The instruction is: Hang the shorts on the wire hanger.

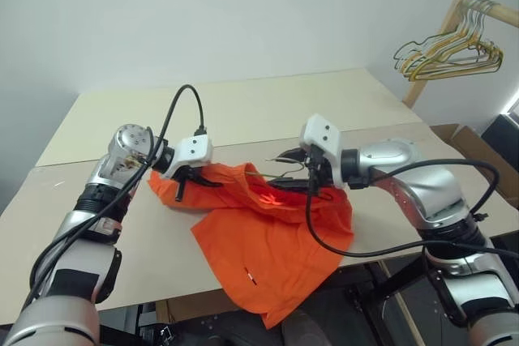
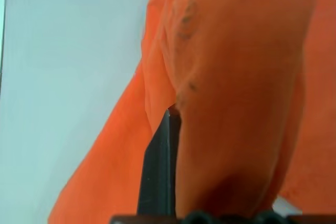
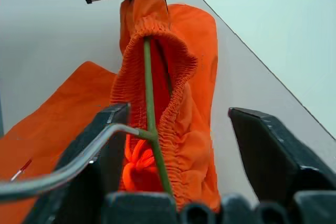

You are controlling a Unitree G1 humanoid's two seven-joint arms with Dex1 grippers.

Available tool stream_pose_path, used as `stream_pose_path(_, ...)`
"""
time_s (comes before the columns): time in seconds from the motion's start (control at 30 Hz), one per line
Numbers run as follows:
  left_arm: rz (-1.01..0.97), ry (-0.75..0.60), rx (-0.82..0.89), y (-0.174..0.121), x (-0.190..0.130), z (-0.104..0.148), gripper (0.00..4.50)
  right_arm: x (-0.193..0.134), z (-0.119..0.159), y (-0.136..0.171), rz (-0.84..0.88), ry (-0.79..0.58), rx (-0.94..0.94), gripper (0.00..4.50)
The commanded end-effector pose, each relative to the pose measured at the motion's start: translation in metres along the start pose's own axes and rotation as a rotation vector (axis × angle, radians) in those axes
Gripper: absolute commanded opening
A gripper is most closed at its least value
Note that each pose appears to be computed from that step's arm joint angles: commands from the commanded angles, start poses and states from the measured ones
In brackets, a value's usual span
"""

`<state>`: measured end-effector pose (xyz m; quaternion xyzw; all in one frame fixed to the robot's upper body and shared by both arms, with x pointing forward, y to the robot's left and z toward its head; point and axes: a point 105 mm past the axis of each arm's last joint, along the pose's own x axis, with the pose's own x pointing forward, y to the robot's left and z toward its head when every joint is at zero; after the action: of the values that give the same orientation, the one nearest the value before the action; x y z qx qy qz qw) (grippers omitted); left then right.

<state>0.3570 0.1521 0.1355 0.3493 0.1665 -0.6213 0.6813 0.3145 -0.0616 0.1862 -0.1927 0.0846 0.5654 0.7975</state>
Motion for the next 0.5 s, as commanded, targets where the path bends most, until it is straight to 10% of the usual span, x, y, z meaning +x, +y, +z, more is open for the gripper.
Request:
stream_pose_path(0.03,0.039,0.001,0.042,0.008,-0.011,0.01,0.0,-0.005,0.013,-0.004,-0.018,-0.062,-0.054,2.18)
stream_pose_path(0.23,0.046,-0.015,0.049,0.01,-0.014,0.014,0.0,-0.003,0.009,-0.002,0.002,-0.078,-0.086,0.02)
stream_pose_path(0.4,0.063,-0.063,0.061,0.011,-0.017,0.019,0.0,-0.005,0.007,-0.002,0.012,-0.097,-0.139,0.02)
stream_pose_path(0.5,0.068,-0.108,0.045,0.011,-0.021,0.024,0.8,-0.008,0.006,-0.004,0.022,-0.09,-0.175,0.0)
